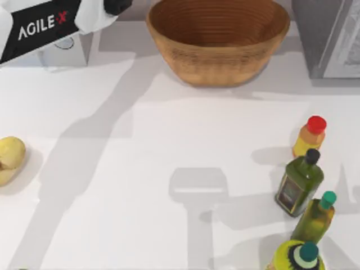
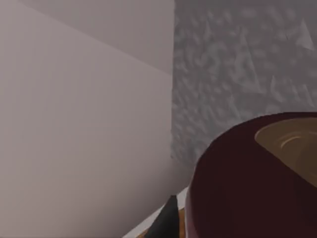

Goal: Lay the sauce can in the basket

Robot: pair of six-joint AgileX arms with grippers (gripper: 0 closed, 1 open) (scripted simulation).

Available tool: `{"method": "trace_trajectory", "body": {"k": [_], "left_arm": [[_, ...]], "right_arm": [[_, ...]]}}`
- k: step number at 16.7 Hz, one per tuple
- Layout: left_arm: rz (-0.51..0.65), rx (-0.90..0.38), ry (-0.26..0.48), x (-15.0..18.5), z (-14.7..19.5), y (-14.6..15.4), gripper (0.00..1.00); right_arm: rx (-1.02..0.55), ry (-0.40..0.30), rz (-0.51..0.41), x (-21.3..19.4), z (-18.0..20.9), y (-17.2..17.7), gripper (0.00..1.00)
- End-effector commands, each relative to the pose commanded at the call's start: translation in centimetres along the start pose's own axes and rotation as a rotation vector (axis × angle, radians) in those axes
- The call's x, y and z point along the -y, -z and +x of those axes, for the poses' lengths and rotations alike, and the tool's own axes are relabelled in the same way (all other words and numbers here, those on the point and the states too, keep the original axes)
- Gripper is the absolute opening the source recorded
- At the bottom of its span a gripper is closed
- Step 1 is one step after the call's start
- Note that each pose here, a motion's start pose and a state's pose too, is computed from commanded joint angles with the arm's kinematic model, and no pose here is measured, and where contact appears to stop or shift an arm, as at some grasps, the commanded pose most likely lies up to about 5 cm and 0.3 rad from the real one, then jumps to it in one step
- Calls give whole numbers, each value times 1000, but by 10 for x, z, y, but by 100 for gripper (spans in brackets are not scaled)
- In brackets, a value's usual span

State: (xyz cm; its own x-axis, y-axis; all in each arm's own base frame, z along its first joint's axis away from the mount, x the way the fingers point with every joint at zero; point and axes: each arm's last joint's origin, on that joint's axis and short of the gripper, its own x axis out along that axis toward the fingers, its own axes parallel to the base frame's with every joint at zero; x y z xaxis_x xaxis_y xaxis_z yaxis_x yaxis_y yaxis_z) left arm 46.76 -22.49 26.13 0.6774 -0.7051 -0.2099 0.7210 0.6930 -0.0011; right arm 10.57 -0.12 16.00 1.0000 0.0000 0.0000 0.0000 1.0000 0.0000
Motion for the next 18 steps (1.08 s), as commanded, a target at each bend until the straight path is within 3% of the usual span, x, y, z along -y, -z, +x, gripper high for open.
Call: {"method": "trace_trajectory", "body": {"k": [6,11,18], "left_arm": [[3,4,5,3,44,14,0],[3,2,4,3,47,17,0],[3,2,4,3,47,17,53]], "right_arm": [[0,0,0,0,0,0,100],[0,0,0,0,0,0,100],[0,0,0,0,0,0,100]]}}
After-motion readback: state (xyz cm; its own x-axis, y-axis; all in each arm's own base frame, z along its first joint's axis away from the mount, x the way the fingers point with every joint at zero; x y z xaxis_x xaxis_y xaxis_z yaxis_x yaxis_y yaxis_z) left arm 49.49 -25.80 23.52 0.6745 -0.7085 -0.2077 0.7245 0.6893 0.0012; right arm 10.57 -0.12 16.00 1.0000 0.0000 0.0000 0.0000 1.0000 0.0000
